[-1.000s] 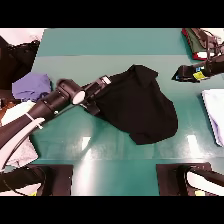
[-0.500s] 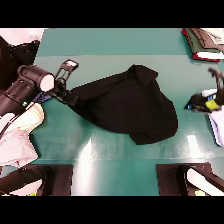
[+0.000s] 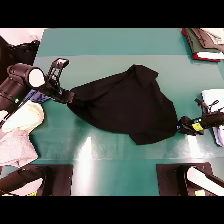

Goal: Fold the shirts.

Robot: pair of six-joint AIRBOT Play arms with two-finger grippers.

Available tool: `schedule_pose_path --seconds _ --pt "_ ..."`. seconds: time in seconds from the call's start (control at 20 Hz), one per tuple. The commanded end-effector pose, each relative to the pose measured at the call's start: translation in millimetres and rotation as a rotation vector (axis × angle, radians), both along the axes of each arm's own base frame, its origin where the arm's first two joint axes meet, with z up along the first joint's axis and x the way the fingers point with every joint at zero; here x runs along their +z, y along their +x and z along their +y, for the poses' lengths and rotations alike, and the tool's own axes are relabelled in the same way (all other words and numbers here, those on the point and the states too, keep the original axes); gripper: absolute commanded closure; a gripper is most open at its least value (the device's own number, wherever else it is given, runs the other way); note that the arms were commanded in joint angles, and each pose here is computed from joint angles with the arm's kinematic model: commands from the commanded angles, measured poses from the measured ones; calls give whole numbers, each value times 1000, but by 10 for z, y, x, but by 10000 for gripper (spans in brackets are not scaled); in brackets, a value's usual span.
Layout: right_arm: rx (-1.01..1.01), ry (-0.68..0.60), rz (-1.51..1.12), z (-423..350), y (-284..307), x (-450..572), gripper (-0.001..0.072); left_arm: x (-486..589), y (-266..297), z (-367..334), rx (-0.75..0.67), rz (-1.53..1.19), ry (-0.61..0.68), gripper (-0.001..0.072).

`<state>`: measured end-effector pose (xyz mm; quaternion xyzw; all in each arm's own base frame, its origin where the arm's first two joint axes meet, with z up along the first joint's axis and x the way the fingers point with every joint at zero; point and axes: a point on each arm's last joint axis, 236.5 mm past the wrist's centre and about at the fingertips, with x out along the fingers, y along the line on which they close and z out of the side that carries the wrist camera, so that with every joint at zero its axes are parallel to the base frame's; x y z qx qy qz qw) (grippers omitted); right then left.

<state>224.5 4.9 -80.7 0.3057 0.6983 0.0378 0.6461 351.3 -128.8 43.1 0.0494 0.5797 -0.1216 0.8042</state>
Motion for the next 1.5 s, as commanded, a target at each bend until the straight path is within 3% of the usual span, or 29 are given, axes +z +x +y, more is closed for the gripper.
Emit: schedule_pose_path --seconds 0.0,0.05,0.15,0.2,0.35,0.55,0.75,1.05,1.3,1.45 --pt "-51 33 -33 50 137 -117 285 8 -8 -41 6 5 -26 682" --pt "-51 26 -41 41 154 -121 370 8 -7 -41 6 4 -26 682" --pt "-44 28 -60 44 185 -114 624 13 1 -45 7 0 -28 682" --pt "-44 35 -79 61 217 -81 688 23 17 -50 7 -8 -31 682" --pt "-103 70 -257 112 615 378 688 202 167 -3 8 -87 -15 683" --pt "-152 84 -733 74 1399 2012 689 1096 550 58 29 -314 -12 683" --pt "-97 -37 -1219 82 1488 4005 689 2689 705 194 80 -672 -64 682" --pt "-38 -303 -1700 228 671 6044 689 4967 -406 639 137 -1253 -241 682" --pt "-110 -471 -1815 166 248 6574 690 5702 -1582 925 125 -1528 -381 683" --pt "-200 -493 -1780 -40 272 6554 690 5742 -1754 947 117 -1545 -405 683"
